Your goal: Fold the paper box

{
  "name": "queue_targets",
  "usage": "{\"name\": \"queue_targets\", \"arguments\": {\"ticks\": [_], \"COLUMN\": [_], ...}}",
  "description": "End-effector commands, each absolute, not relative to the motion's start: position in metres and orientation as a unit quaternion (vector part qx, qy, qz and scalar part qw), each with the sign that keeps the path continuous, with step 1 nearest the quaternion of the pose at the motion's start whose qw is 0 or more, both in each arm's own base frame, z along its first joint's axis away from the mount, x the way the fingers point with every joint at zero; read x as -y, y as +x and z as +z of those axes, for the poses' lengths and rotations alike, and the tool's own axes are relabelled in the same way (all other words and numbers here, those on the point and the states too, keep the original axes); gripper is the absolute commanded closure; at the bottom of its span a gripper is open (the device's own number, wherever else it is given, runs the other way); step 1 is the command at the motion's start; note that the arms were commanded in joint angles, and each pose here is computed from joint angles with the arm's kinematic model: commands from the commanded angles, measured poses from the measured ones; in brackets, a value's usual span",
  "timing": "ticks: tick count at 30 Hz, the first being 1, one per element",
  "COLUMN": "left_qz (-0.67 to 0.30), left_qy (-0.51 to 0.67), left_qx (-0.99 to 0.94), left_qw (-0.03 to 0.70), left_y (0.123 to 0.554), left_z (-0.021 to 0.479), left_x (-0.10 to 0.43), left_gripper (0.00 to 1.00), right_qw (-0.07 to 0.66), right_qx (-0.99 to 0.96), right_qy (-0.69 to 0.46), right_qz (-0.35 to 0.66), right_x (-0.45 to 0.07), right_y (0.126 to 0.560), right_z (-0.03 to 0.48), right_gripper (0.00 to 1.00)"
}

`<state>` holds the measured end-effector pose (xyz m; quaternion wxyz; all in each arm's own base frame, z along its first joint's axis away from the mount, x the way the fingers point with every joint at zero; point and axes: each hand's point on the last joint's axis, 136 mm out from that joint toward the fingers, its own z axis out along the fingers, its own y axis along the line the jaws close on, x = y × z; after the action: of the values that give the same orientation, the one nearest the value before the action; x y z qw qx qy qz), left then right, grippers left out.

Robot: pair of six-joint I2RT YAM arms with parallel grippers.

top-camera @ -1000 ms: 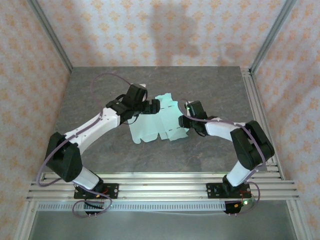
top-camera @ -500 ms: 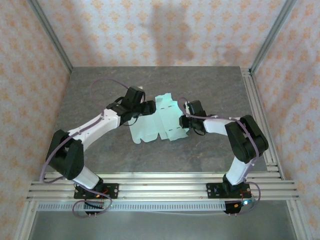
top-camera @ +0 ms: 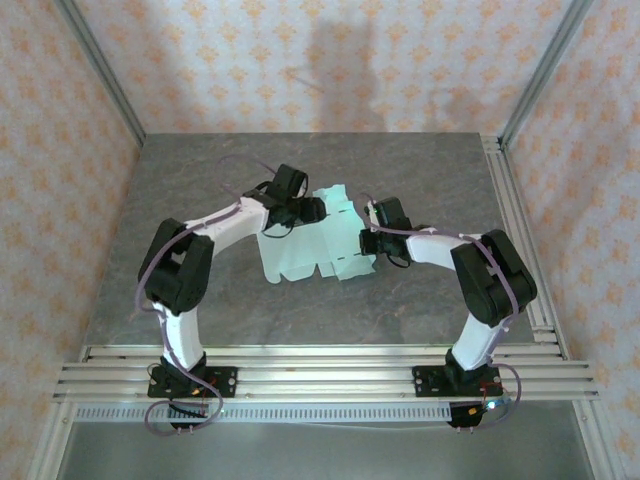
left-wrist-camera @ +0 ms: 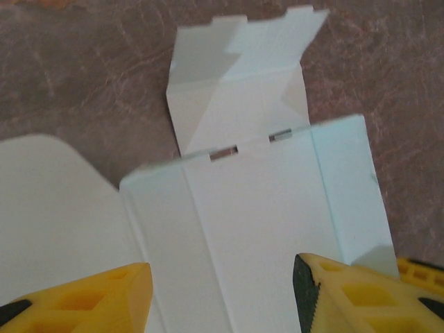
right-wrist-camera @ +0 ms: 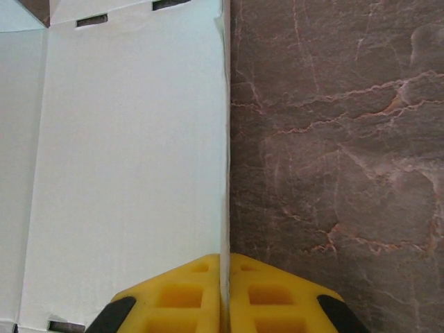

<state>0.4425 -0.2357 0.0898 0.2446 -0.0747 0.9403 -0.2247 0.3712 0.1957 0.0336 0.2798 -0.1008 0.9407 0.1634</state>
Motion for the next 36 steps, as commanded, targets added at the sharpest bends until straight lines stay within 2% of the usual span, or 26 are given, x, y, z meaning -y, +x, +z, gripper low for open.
{"name": "queue_targets", "arguments": {"ticks": [1, 12, 19, 23, 28, 36], "left_qz": [-0.248, -0.263, -0.277, -0.26, -0.231, -0.225], "left_qy": [-0.073, -0.074, -0.071, -0.065, -0.073, -0.058], "left_qx": [-0.935, -0.932, -0.925, -0.922, -0.92, -0.924], "left_qw": [0.242, 0.237, 0.248, 0.28, 0.307, 0.304], "left_y": [0.461, 0.486, 0.468, 0.455, 0.446, 0.444], "left_z": [0.09, 0.082, 0.1, 0.123, 0.135, 0.129], "left_x": [0.243, 0.251, 0.247, 0.231, 0.212, 0.208], "left_gripper": [0.43, 0.41, 0.39, 0.31, 0.16, 0.14], "right_qw": [0.301, 0.3, 0.292, 0.294, 0.301, 0.333], "right_qx": [-0.937, -0.937, -0.942, -0.942, -0.939, -0.927], "right_qy": [-0.104, -0.122, -0.115, -0.115, -0.107, -0.074], "right_qz": [0.142, 0.132, 0.119, 0.115, 0.125, 0.157], "right_x": [-0.188, -0.181, -0.178, -0.178, -0.181, -0.184], "right_y": [0.376, 0.364, 0.366, 0.369, 0.373, 0.376], "right_z": [0.048, 0.055, 0.055, 0.057, 0.06, 0.06], "right_gripper": [0.91, 0.91, 0.91, 0.91, 0.78, 0.72]}}
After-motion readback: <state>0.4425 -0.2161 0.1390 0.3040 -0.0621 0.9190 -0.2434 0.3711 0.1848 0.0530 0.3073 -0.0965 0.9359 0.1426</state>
